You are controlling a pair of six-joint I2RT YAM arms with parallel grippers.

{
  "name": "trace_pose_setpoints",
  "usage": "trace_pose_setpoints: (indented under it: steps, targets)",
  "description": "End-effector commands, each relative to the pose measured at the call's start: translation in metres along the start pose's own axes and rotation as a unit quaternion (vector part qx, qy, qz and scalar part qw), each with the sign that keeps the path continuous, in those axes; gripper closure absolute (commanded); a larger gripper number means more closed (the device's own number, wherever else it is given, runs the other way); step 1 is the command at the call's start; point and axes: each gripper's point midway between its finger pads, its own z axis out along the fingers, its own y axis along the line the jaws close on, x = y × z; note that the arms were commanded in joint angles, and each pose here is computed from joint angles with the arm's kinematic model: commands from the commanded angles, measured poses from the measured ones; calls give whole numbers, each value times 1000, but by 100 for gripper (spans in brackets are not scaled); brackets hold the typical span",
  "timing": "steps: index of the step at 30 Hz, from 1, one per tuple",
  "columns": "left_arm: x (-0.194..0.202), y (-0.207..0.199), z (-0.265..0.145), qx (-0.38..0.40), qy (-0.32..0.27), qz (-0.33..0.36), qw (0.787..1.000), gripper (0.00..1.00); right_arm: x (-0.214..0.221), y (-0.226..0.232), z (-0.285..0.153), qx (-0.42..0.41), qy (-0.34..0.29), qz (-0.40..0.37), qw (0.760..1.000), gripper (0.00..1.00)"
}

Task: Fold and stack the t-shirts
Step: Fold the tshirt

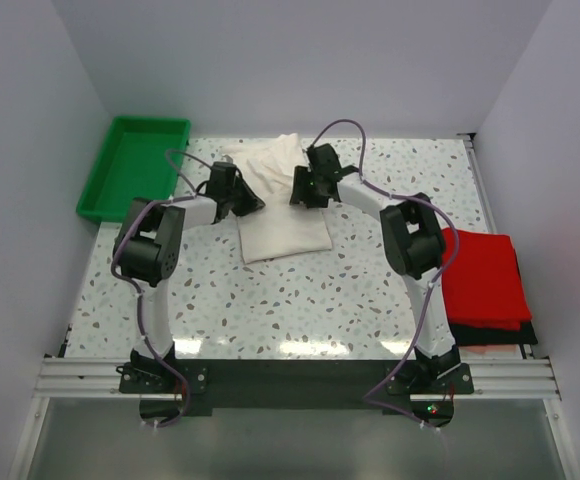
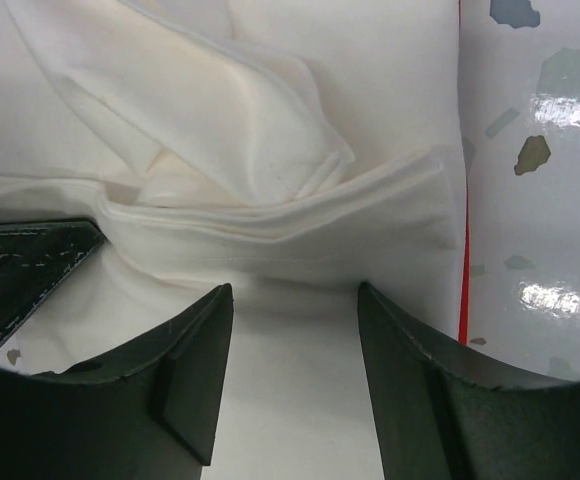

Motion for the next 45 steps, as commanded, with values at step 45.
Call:
trace_pose_setpoints:
  steps: [45]
  targets:
    - [157, 27, -181, -2, -21, 47, 999, 50, 157, -33, -233, -22, -78, -10, 997, 35]
